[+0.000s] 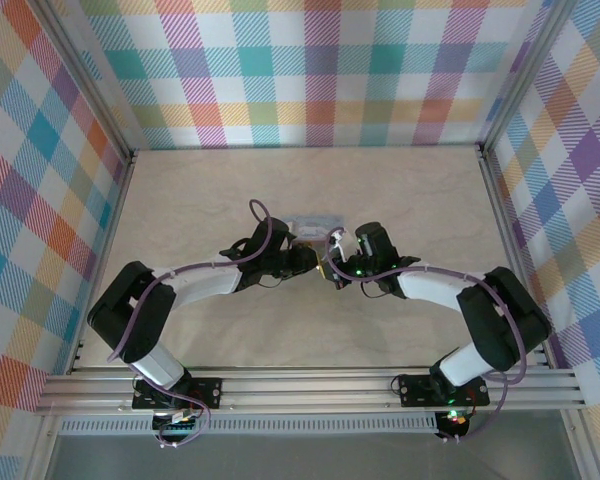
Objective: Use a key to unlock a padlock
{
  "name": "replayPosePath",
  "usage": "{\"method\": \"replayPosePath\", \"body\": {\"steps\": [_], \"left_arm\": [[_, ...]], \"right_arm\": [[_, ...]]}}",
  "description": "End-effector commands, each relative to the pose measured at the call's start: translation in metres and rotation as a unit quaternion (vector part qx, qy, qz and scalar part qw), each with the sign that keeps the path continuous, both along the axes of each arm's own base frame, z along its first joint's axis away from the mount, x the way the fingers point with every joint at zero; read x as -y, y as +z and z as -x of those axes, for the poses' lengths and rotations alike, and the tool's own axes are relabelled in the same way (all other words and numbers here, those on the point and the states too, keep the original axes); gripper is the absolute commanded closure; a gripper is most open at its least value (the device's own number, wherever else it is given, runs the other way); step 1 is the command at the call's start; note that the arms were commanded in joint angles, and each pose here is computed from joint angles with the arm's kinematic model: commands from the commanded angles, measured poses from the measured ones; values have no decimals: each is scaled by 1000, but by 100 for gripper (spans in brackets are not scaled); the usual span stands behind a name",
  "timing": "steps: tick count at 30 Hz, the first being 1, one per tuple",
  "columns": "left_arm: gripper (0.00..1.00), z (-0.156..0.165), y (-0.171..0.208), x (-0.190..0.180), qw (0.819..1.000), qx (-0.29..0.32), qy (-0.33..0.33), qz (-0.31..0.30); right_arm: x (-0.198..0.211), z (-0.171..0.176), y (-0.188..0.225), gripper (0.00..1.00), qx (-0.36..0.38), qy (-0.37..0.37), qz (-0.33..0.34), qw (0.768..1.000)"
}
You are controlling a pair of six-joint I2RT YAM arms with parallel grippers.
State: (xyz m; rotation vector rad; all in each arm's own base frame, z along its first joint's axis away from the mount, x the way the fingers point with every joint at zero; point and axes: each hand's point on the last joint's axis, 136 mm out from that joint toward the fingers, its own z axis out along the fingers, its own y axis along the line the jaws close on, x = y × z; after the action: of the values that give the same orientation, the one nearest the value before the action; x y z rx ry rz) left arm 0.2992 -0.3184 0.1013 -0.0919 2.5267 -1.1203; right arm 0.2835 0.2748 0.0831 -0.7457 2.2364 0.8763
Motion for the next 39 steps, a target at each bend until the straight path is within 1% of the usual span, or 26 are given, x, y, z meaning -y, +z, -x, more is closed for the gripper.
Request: {"method": "replayPosePath", "body": {"steps": [1, 9, 12, 16, 20, 24, 26, 28, 30, 35, 39], "left_arm": [[86, 3, 16, 18, 998, 13, -35, 41], [85, -3, -1, 18, 999, 4, -26, 41], [80, -4, -6, 16, 999, 2, -21, 41], [70, -6, -6, 8, 999, 4, -10, 41], [56, -8, -1, -3, 999, 10, 2, 41], [45, -10, 6, -19, 998, 28, 29, 39], [42, -11, 7, -28, 998, 34, 46, 36], [41, -12, 6, -35, 997, 37, 60, 39], [41, -12, 7, -37, 995, 37, 70, 54], [45, -11, 5, -29, 993, 29, 67, 94], [48, -8, -2, -25, 992, 16, 64, 108]], "right_arm": [[0, -14, -4, 100, 2, -29, -19, 999], [-2, -6, -29, 100, -48, -53, -18, 997], [-2, -1, -38, 100, -65, -59, -14, 996], [0, 3, -45, 100, -78, -66, -9, 995], [-1, 2, -46, 100, -91, -65, 1, 994], [-3, 6, -49, 100, -120, -65, 3, 991], [-4, 8, -47, 100, -128, -69, 0, 989], [-6, 8, -42, 100, -133, -72, -10, 988], [-8, 8, -35, 100, -141, -78, -23, 987], [-15, 9, -21, 100, -172, -88, -61, 979], [-19, 9, -11, 100, -188, -94, -79, 975]]}}
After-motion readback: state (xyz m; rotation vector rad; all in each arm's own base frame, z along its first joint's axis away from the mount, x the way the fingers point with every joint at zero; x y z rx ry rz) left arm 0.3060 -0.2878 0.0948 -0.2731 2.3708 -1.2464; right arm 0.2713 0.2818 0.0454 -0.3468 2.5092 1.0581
